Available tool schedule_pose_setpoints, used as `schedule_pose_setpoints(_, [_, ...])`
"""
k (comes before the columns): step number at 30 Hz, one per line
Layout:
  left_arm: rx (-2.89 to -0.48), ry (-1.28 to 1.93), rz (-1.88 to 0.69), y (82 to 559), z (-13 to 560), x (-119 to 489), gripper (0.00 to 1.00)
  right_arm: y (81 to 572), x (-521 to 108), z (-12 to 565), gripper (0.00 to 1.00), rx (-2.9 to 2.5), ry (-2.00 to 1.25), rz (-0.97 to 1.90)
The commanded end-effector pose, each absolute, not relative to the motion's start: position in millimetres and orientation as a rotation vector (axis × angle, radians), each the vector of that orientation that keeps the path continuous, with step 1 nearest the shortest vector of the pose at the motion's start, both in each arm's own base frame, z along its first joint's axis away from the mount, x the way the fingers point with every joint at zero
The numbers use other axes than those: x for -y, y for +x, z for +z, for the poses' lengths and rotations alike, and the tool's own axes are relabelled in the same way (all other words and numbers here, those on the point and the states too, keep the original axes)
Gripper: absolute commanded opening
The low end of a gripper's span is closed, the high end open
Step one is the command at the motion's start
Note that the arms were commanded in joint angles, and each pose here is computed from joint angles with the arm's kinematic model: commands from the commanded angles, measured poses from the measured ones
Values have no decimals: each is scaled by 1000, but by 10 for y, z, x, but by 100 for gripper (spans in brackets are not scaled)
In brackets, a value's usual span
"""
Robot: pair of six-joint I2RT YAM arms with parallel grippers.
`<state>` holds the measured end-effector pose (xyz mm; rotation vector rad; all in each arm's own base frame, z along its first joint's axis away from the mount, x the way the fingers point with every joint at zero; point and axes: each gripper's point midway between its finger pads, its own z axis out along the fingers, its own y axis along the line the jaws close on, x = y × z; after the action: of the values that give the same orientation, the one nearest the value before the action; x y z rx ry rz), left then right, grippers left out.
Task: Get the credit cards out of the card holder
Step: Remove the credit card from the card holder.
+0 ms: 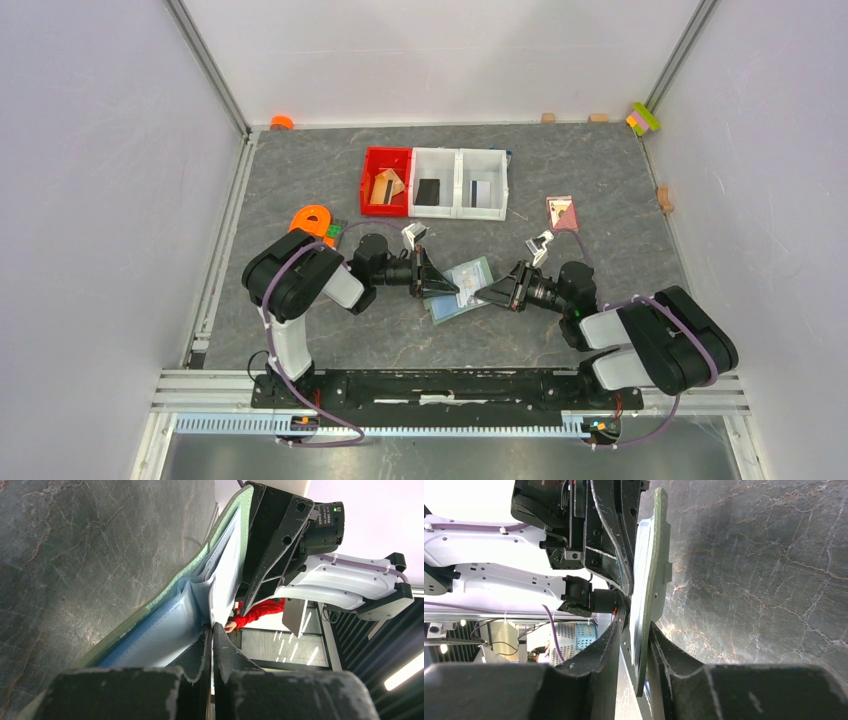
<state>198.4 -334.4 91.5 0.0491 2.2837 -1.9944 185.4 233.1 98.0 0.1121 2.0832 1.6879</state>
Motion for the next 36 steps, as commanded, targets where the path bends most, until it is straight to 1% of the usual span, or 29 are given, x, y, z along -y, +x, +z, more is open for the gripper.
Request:
schedule_pose_setpoints(1, [-2269, 72, -1981, 1993, 917, 3320, 2, 1872, -2334, 1005, 30, -2056, 39, 1672])
schedule_pose_setpoints(4, [-2295, 73, -1973, 1966, 861, 3309, 2, 1892, -2316, 948, 30, -2076, 36, 1644])
schedule_pose_setpoints(6, [-2303, 76, -1965, 1958, 838, 3299, 2, 1907, -2298, 906, 27, -2090, 37, 1624])
schedule_pose_setpoints(10, [-2316, 89, -1954, 1945, 816, 3286, 2, 1934, -2255, 790, 13, -2126, 41, 1575])
schedule_pose_setpoints(14, [-2328, 90, -1932, 1953, 784, 3248, 2, 1940, -2211, 703, 5, -2147, 54, 1552])
schedule_pose_setpoints(20, [-2346, 102, -1906, 1947, 744, 3226, 2, 1922, -2187, 625, 5, -2169, 66, 1548])
schedule_pose_setpoints(23, [-2359, 110, -1887, 1942, 715, 3216, 2, 1923, -2178, 613, 9, -2168, 70, 1550])
schedule_pose_setpoints(30, [-2387, 112, -1845, 1952, 632, 3209, 2, 1900, -2171, 563, 15, -2179, 78, 1557])
schedule_pose_setpoints(32, [-2396, 110, -1836, 1947, 605, 3211, 2, 1892, -2170, 547, 14, -2183, 81, 1560])
schedule_pose_setpoints(35, [-2412, 115, -1803, 1947, 562, 3233, 2, 1876, -2166, 531, 10, -2181, 95, 1568])
schedule_pose_setpoints(36, [-2420, 118, -1793, 1935, 547, 3250, 7, 1868, -2165, 531, 9, -2180, 102, 1573])
